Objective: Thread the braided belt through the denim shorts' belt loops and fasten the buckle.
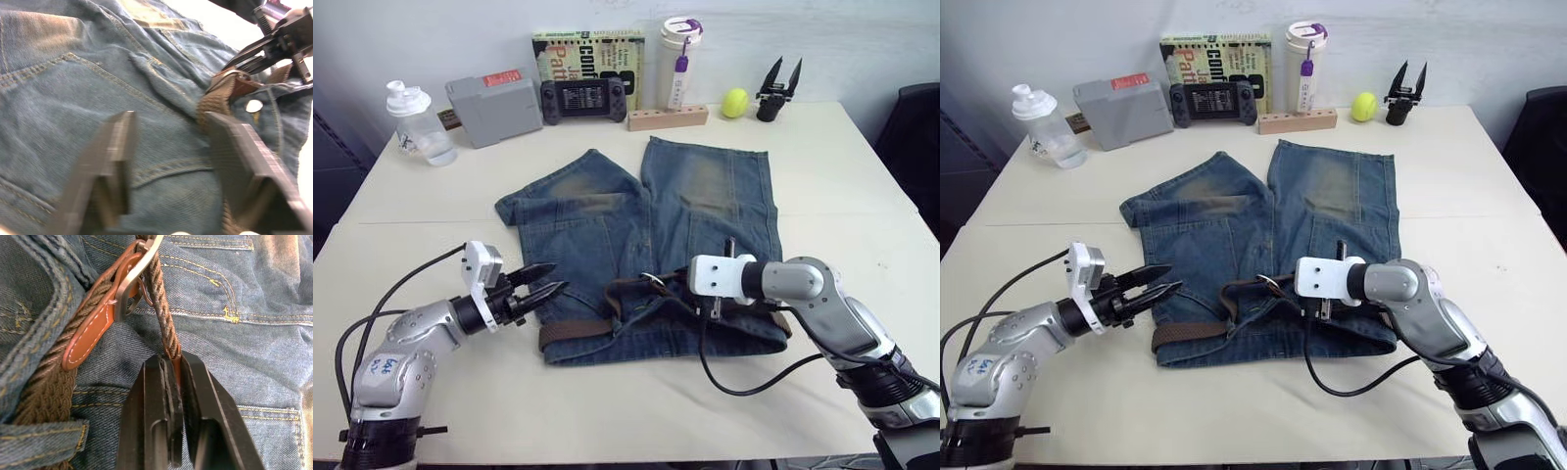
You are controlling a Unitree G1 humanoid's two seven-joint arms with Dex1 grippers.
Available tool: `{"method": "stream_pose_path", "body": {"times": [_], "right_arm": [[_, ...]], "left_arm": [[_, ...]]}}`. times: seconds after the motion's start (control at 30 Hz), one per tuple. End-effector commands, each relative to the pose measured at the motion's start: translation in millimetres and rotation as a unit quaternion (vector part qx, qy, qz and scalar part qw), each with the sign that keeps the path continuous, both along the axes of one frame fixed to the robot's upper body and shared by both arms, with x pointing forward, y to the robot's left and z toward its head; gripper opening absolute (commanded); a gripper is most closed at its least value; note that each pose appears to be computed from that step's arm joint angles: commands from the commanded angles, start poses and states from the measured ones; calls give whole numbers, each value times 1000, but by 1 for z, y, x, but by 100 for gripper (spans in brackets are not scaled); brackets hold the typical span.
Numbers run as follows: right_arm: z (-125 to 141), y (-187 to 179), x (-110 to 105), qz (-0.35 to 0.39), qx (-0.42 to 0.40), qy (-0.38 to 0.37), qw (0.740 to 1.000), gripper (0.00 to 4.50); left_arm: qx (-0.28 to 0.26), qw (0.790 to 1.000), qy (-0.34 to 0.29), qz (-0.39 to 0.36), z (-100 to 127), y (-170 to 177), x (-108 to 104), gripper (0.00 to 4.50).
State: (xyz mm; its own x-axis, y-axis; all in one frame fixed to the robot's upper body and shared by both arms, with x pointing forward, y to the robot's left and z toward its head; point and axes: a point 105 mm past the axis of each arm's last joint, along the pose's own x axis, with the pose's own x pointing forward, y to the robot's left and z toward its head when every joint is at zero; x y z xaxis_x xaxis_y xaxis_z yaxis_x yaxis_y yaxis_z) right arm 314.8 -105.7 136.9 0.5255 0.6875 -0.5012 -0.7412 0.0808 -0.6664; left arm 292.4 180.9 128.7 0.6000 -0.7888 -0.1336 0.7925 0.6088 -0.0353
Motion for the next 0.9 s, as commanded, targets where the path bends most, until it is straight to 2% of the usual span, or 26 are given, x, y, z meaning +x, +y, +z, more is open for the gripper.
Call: {"method": "stream_pose_path", "body": {"times": [0.03,0.23,0.33,0.43,0.57,0.77,0.9], "right_arm": [[5,4,-1,7,3,-17,1000,0],[11,2,-1,-3,10,-27,1000,0],[16,-2,-3,-11,15,-38,999,0],[30,-12,-3,-32,26,-62,997,0],[56,-32,-1,-80,67,-104,989,0],[95,-80,-10,-131,135,-153,970,0],[106,-92,-19,-132,149,-157,967,0]], "left_arm": [[57,998,-13,-32,-12,-5,7,191],[71,995,-8,-70,-26,-27,27,191],[90,992,14,-88,-41,-30,28,116],[142,981,29,-127,-62,-29,17,6],[186,972,36,-142,-79,-24,12,6],[200,970,22,-140,-82,-22,11,6],[209,969,4,-133,-81,-21,14,6]]}}
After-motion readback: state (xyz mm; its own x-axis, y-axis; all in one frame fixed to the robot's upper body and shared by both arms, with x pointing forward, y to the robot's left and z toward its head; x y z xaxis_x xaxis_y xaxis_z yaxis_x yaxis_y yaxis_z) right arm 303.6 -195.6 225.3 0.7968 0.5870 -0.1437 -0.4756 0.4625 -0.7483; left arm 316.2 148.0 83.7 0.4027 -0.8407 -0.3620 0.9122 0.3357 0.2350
